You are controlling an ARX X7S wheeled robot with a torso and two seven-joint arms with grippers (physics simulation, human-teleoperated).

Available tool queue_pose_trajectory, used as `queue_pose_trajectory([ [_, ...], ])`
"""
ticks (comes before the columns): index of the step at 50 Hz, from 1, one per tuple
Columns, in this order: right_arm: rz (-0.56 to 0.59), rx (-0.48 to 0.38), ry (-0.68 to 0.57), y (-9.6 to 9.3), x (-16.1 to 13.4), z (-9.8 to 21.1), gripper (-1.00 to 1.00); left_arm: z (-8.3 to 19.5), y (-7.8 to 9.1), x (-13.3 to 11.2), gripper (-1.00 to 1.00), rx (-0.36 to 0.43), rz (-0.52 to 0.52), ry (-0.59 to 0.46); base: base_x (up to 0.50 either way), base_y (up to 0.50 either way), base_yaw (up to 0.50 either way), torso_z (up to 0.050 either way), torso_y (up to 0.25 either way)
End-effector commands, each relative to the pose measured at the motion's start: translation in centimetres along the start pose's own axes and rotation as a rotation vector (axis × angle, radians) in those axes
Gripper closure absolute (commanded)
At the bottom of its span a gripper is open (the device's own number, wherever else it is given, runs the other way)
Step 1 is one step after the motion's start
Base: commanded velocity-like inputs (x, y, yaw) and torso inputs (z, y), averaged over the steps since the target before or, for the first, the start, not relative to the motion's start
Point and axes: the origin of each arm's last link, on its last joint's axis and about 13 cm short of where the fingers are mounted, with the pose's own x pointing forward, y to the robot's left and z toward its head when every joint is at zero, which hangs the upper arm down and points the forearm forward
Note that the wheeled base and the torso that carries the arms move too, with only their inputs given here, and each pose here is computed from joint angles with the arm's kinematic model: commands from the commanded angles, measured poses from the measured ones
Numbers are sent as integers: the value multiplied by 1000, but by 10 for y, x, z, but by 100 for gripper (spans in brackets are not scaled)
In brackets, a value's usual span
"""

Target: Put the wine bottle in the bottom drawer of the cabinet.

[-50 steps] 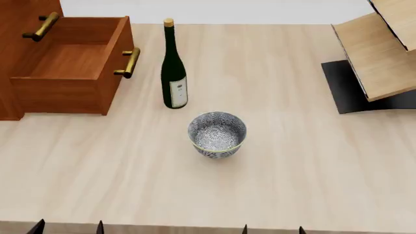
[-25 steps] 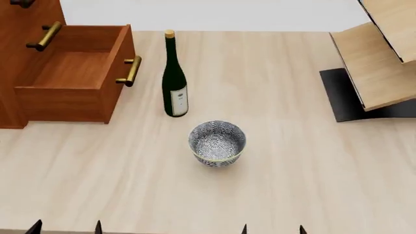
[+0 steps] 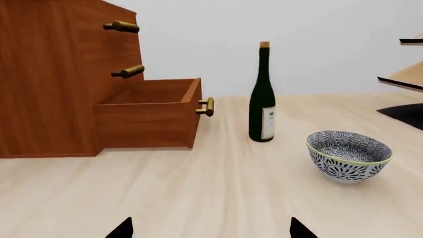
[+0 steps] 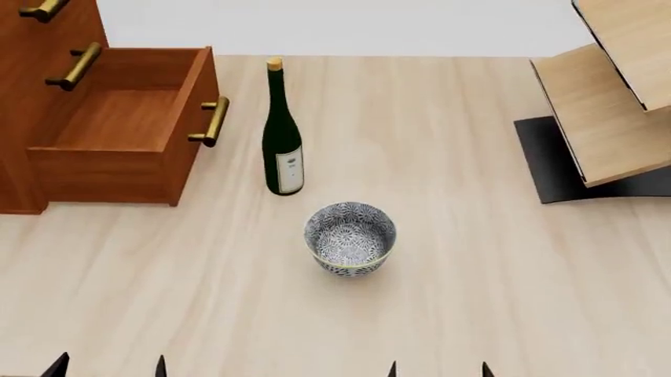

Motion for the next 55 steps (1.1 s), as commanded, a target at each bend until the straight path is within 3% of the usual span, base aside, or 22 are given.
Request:
queue_pose_trajectory([
  [1, 1, -13, -5, 0, 0, 0, -100, 0, 0, 0, -100, 3, 1, -5, 0, 0, 0, 50, 0],
  [14, 9, -26, -21, 1, -1, 1, -100, 1, 0, -1, -100, 3, 3, -11, 0, 32, 0, 16, 0],
  [55, 18, -29, -27, 1, -2, 2, -100, 0, 1, 0, -100, -3, 27, -3, 0, 328, 0, 0, 0],
])
